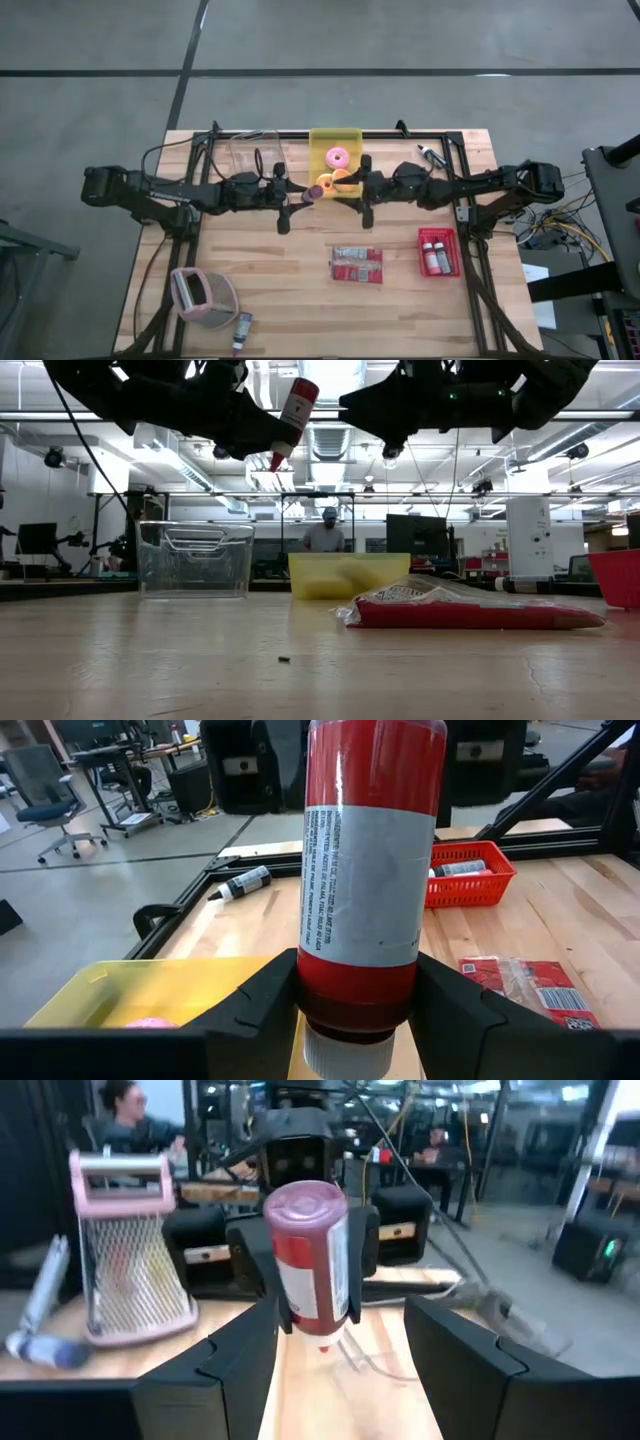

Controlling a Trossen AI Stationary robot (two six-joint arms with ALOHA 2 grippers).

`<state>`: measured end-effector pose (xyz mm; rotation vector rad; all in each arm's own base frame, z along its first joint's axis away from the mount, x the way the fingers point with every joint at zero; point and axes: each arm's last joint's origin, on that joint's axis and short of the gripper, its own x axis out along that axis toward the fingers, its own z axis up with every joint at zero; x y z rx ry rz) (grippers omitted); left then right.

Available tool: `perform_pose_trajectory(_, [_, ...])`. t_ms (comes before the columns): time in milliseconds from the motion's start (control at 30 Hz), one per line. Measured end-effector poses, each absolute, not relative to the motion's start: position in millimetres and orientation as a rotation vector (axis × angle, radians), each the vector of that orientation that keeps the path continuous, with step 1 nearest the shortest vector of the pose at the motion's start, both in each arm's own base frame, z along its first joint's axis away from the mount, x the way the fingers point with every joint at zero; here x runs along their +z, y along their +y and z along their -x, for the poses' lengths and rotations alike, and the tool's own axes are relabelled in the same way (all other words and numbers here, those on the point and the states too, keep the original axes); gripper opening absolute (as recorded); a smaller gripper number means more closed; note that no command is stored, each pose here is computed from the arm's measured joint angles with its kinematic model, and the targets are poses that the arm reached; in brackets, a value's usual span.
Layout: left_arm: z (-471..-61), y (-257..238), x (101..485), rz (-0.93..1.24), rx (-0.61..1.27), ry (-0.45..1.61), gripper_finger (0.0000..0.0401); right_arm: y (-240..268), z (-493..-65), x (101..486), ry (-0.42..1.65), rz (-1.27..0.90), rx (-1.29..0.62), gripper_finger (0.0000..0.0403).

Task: Pick & Place Food Item
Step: Put the red food coloring bottle into the red bin

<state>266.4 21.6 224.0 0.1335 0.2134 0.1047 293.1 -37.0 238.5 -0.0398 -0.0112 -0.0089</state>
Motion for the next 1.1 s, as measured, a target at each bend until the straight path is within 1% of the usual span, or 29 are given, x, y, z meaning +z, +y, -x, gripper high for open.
perform_pose_trajectory(100, [-266.4, 21.5, 224.0, -0.133, 0.104, 0.213, 0.0159, -35.8, -293.0, 236.8, 0.003, 0.13, -0.004, 0.0215])
perform_pose_trajectory(433, [-266.4, 21.5, 224.1, -0.131, 0.102, 0.211, 0.0159, -37.0, -300.9, 243.4, -0.015, 0.143, -0.005, 0.0215])
perform_pose_trajectory(600, [-266.4, 21.5, 224.3, -0.131, 0.103, 0.208, 0.0159, -36.5, -317.6, 235.6, 0.018, 0.147, 0.011, 0.0215])
perform_pose_trajectory(733, [-266.4, 21.5, 224.2, -0.131, 0.103, 0.21, 0.0159, -36.5, -330.4, 231.6, 0.028, 0.198, 0.018, 0.0215])
perform_pose_trajectory(1100, [-266.2, 21.5, 223.6, -0.131, 0.103, 0.215, 0.0159, -37.1, -361.6, 243.5, -0.011, 0.232, 0.028, 0.0215])
